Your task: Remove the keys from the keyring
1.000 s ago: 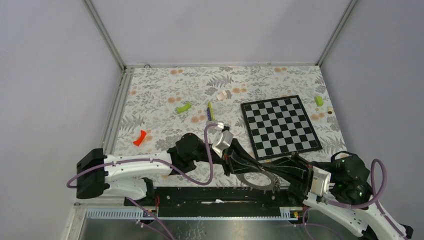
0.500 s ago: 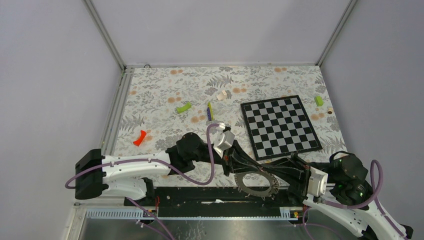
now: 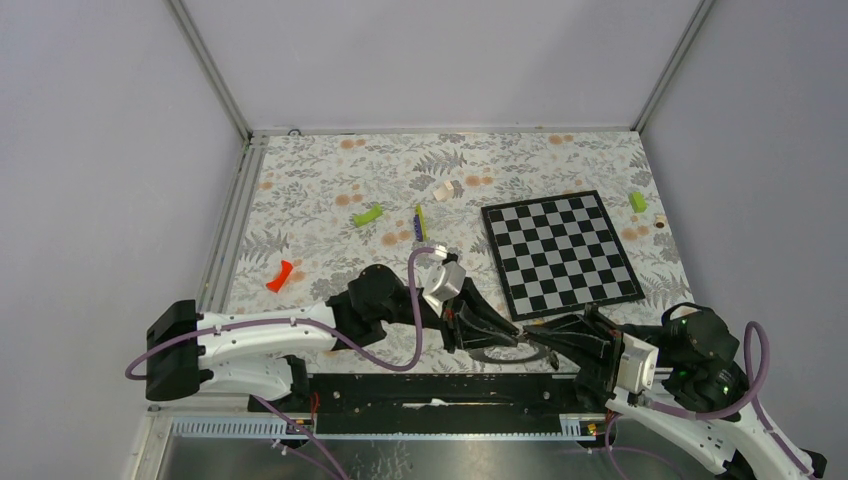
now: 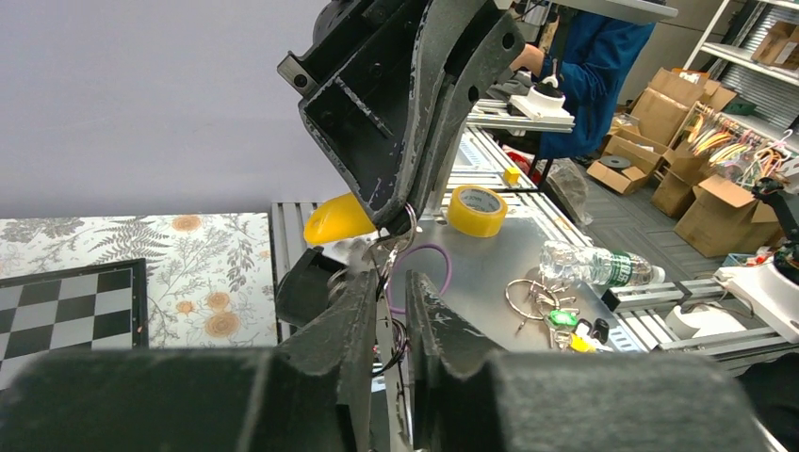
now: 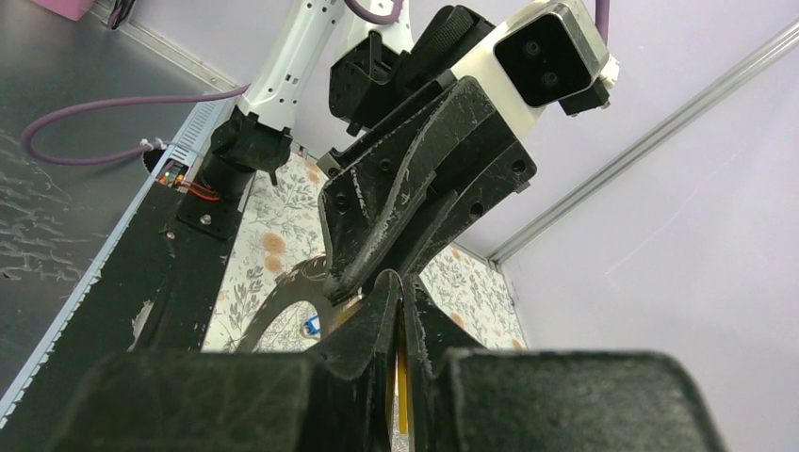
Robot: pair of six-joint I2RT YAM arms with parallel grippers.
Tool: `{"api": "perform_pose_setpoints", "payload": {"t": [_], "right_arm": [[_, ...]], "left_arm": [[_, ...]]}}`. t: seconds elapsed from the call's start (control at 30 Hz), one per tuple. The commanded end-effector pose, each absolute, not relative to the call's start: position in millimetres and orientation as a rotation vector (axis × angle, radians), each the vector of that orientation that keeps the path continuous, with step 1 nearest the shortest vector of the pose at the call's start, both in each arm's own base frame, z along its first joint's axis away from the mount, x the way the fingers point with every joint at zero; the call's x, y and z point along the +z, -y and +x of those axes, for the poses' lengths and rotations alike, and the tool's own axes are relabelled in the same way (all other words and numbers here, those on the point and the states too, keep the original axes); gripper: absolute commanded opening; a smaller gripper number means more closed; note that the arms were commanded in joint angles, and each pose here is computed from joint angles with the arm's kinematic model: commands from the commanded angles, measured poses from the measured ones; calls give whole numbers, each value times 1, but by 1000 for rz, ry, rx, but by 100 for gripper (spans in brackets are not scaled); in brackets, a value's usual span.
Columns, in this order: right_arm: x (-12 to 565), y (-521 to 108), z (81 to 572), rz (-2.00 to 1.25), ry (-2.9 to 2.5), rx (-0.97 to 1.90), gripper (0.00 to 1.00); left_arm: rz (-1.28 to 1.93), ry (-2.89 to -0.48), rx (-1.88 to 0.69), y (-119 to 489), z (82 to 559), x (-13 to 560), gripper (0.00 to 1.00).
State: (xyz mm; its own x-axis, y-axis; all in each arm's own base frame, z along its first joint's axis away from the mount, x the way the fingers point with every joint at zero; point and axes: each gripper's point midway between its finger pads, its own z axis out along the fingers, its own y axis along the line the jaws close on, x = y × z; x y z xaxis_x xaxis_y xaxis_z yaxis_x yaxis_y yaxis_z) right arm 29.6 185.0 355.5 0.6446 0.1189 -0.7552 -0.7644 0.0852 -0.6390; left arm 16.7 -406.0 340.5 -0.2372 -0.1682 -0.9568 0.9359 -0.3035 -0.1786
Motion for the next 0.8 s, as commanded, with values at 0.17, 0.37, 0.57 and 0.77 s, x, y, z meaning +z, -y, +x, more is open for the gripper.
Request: {"api": "perform_pose_setpoints", "payload": {"t": [0.17,0.37,0.57,0.77], "right_arm": [[381,-176,27,-1272,-544,684,0],[378,-172,27,-1278,-562,672,0],[370,-169,27,-1298,-591,665,0],[366,-168,24,-1313,-603,675,0]], "left_arm": [[1140,-930,-1704,403,9,375,0],[1116,-966,-1677,401,15,375,0],[1133,-985,-1666,397,13,376,0],[1133,-996,-1651,394,14,379,0]]}}
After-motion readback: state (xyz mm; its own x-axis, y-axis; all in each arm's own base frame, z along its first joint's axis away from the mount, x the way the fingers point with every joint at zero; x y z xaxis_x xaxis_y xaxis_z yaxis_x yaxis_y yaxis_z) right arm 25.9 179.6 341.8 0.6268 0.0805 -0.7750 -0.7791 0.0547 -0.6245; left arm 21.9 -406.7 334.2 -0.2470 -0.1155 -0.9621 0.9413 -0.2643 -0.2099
